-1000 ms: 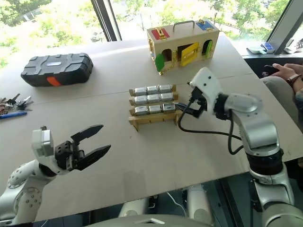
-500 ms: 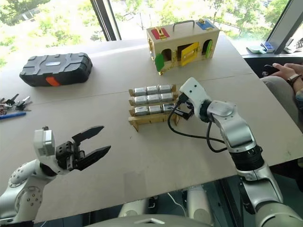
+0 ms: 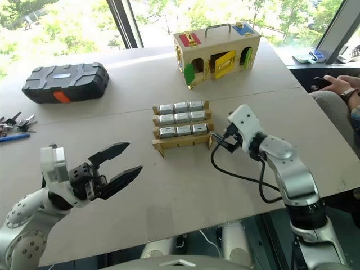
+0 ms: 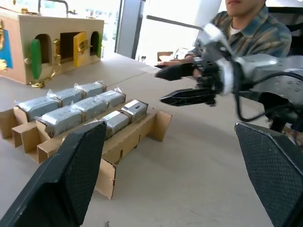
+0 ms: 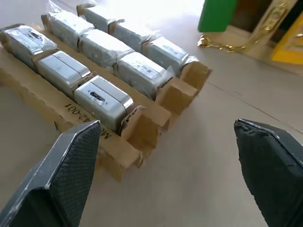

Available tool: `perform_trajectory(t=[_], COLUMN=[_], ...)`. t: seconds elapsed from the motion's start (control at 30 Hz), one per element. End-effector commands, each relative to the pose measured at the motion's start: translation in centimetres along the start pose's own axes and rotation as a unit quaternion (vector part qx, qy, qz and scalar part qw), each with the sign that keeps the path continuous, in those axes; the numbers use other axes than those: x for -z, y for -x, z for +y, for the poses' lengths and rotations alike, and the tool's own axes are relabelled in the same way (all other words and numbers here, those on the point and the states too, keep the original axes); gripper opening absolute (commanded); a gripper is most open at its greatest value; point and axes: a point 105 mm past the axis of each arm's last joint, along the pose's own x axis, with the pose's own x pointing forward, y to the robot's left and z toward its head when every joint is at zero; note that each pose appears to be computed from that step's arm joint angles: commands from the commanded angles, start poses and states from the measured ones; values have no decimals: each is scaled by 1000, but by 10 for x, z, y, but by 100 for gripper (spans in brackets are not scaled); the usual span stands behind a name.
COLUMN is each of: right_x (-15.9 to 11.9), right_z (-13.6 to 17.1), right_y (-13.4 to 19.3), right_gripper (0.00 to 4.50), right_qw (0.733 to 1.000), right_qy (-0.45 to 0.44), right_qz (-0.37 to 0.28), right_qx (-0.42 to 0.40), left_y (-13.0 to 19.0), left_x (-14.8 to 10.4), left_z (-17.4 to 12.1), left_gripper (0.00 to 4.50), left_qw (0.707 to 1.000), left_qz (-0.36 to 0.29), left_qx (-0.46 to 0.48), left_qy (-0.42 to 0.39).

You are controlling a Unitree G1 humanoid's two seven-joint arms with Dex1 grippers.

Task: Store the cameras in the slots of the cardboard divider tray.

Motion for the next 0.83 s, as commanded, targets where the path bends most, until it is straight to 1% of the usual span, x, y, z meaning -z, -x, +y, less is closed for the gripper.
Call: perform_trajectory(t=[0.03, 0.13, 0.2, 0.3, 0.37, 0.5, 0.6, 0.77, 0.83], right_x=[-9, 3, 16, 27, 31, 33, 33, 36, 36], right_z=[6, 7, 7, 7, 5, -6, -11, -15, -16], right_y=[44, 67, 89, 107, 110, 108, 106, 103, 102], right_gripper=[448, 448, 448, 448, 448, 448, 448, 448, 448], right_qw=[999, 999, 999, 998, 998, 998, 999, 999, 999], right_qy=[0, -17, -16, -16, -14, 1, 10, 12, 12], right_qz=[-45, -29, -2, 20, 26, 26, 26, 25, 24], right_qx=[14, 33, 45, 51, 50, 51, 42, 34, 34], left_y=[12, 18, 23, 26, 25, 16, 11, 15, 17], left_x=[-10, -10, -8, 0, 3, 8, 18, 44, 52], left_z=[16, 24, 28, 21, 14, 2, -11, -32, -35], left_gripper=[450, 450, 450, 450, 450, 450, 450, 450, 450], left_qw=[998, 995, 992, 992, 993, 994, 993, 991, 990], left_qz=[6, 17, 36, 60, 67, 71, 77, 96, 96], left_qx=[-67, -97, -114, -102, -85, -79, -77, -92, -102], left_qy=[-10, -16, -32, -35, -38, -37, -38, -28, -23])
